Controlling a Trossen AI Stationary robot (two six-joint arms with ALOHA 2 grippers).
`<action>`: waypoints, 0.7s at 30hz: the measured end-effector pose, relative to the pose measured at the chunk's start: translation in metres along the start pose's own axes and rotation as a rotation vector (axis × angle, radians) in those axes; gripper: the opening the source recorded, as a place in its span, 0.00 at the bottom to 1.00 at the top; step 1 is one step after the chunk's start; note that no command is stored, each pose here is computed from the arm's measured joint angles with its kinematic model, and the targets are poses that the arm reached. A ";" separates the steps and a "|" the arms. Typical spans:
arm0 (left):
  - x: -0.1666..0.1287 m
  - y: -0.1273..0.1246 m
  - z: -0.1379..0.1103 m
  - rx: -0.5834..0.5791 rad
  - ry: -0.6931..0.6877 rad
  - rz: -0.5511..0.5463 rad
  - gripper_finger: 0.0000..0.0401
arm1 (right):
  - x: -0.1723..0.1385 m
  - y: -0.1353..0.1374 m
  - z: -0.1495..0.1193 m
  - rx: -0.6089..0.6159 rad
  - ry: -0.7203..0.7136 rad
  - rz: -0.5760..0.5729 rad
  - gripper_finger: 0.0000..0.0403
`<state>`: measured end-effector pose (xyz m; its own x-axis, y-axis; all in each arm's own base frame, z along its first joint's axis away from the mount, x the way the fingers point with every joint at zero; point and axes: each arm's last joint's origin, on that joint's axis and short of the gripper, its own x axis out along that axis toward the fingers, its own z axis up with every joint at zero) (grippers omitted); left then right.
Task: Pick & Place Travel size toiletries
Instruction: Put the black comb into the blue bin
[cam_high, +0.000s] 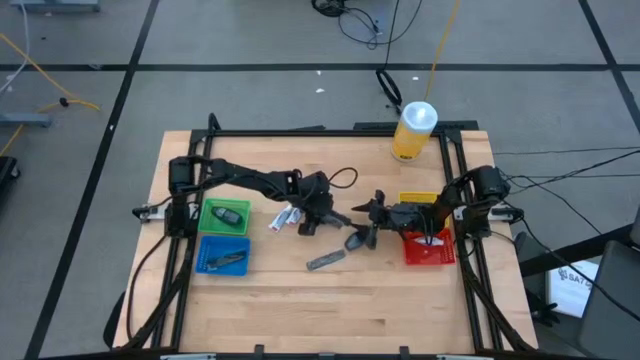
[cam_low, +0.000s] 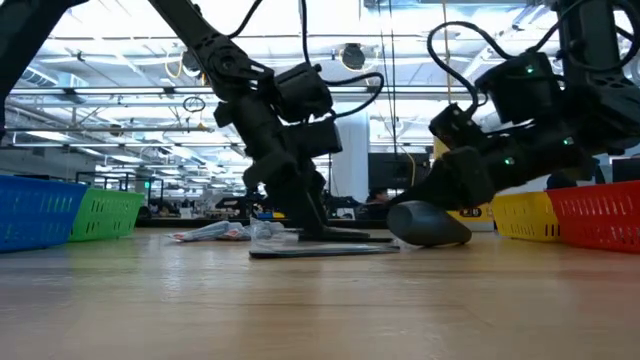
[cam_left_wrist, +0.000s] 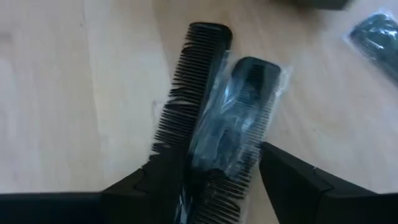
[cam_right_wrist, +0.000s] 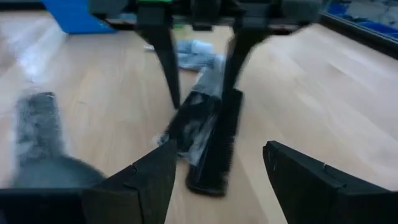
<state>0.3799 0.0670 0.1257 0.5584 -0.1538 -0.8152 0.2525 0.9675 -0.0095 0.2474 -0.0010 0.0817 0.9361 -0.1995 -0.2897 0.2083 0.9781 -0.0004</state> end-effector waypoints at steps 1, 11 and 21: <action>0.000 0.000 0.000 0.000 0.008 0.008 0.49 | 0.000 0.000 -0.001 -0.002 0.004 -0.014 0.57; -0.001 0.001 0.000 -0.006 0.011 0.033 0.25 | -0.001 -0.001 0.000 -0.004 -0.007 -0.040 0.57; -0.025 -0.007 0.016 -0.004 -0.011 0.180 0.13 | -0.001 -0.001 0.000 -0.008 -0.007 -0.041 0.56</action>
<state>0.3769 0.0606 0.1557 0.6032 0.0197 -0.7974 0.1450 0.9803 0.1339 0.2467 -0.0017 0.0819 0.9286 -0.2401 -0.2830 0.2447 0.9694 -0.0197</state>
